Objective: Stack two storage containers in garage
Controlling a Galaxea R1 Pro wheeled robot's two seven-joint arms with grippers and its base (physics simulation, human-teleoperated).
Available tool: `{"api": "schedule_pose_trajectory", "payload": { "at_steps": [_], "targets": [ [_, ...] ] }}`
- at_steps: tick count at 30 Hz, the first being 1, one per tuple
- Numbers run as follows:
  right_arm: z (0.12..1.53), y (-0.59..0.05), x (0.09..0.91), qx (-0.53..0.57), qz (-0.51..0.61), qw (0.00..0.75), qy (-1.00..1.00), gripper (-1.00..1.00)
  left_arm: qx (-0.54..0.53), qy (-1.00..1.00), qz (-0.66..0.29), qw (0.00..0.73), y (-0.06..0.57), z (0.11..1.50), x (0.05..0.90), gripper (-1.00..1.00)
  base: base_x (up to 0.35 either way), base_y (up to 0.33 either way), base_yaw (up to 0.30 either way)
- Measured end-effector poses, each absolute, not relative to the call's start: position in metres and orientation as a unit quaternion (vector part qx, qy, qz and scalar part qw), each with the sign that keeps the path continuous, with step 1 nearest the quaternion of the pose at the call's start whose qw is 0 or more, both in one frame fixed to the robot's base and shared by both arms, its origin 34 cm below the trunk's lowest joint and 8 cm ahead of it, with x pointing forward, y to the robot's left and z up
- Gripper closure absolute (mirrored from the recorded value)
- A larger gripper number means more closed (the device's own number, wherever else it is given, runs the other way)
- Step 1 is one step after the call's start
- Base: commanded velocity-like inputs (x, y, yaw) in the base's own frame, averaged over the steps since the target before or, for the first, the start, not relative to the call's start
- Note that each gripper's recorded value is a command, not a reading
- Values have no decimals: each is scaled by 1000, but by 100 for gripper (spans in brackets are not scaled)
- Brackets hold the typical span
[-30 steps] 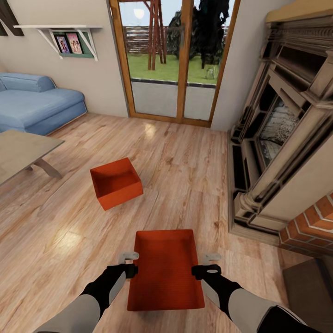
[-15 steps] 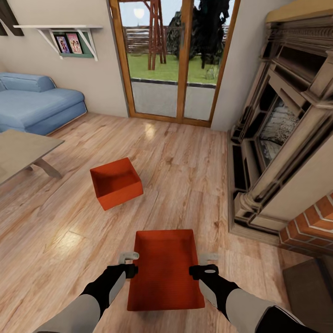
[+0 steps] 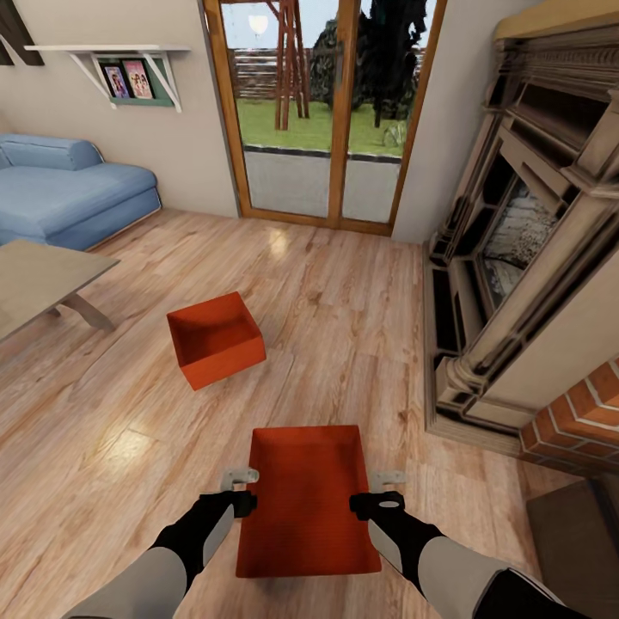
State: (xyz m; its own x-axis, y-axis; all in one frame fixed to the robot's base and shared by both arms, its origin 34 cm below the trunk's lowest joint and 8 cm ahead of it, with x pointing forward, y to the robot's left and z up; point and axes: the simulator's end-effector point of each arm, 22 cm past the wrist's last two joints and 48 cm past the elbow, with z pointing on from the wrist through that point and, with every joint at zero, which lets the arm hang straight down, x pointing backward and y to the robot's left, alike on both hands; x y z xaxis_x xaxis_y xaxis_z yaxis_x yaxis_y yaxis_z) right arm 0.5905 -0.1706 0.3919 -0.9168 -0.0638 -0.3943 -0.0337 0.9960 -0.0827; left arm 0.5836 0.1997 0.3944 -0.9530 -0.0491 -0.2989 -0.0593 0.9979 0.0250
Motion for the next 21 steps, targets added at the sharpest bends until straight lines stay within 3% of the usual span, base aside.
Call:
{"api": "schedule_pose_trajectory", "payload": {
  "at_steps": [21],
  "targets": [
    [366, -172, 587, -24, -38, 203, 978, -100, -28, 988, 16, 151, 199, 369, 580, -100, 0, 0, 0]
  ]
}}
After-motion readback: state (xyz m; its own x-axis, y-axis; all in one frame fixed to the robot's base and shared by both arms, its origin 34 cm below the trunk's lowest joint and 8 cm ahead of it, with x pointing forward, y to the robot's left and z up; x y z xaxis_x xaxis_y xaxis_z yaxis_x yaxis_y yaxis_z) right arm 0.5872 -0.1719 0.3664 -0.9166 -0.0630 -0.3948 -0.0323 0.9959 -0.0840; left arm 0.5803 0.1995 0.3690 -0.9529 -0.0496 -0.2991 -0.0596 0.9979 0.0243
